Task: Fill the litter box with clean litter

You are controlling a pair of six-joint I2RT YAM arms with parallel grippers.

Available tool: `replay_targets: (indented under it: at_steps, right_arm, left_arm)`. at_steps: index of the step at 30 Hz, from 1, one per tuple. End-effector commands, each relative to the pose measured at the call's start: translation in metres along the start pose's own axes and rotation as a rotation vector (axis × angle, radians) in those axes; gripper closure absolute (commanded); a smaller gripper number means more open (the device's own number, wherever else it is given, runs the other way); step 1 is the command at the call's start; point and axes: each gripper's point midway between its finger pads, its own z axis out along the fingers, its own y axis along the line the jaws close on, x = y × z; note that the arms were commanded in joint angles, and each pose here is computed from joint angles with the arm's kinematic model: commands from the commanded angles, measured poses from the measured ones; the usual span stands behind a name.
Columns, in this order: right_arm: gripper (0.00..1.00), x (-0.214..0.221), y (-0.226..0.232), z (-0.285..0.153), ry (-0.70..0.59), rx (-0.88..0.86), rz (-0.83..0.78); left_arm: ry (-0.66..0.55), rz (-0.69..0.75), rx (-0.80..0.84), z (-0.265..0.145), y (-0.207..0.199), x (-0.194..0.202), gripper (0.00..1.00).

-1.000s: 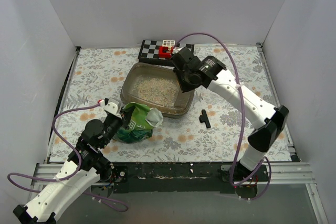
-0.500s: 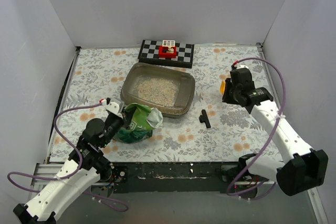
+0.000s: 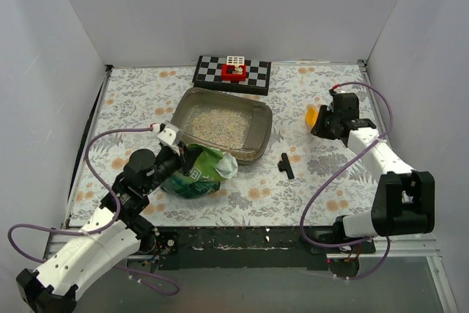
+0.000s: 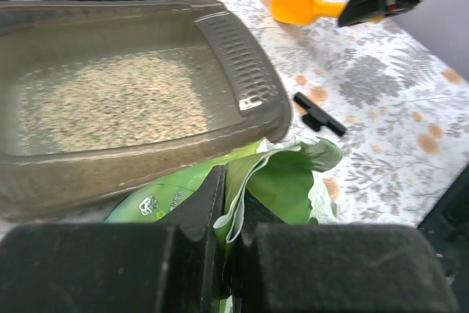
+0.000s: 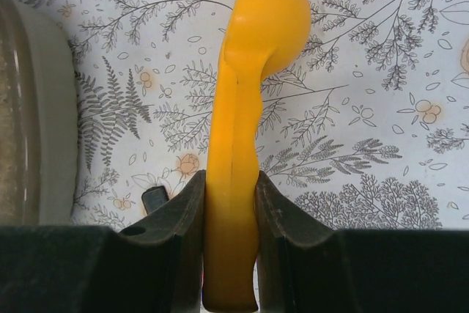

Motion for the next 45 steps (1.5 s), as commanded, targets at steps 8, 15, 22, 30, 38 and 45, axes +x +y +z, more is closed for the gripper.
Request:
replay_targets:
  at_steps: [8, 15, 22, 30, 38, 45]
  right_arm:
    - [0.50, 0.057, -0.021, 0.041, 0.194, 0.000, 0.019]
    - [0.31, 0.034, -0.007, 0.016, 0.125, -0.055, 0.006]
    - [0.27, -0.014, 0.061, -0.073, -0.163, -0.370, -0.152]
    - [0.27, 0.032, 0.115, -0.132, -0.334, -0.810, -0.464]
    - [0.30, 0.094, 0.147, -0.145, -0.302, -1.106, -0.697]
    - [0.33, 0.111, 0.177, -0.148, -0.320, -1.228, -0.875]
  left_arm:
    - [-0.097, -0.162, 0.375, 0.018, -0.076, -0.058, 1.00]
    - [-0.177, -0.243, 0.369, 0.023, -0.079, -0.095, 1.00]
    - [-0.233, -0.327, 0.259, 0.015, -0.058, -0.091, 1.00]
    - [-0.338, -0.392, 0.257, -0.008, -0.051, -0.083, 1.00]
    - [-0.370, -0.487, 0.207, -0.016, -0.038, -0.069, 1.00]
    - [-0.367, -0.532, 0.202, -0.016, -0.037, -0.066, 1.00]
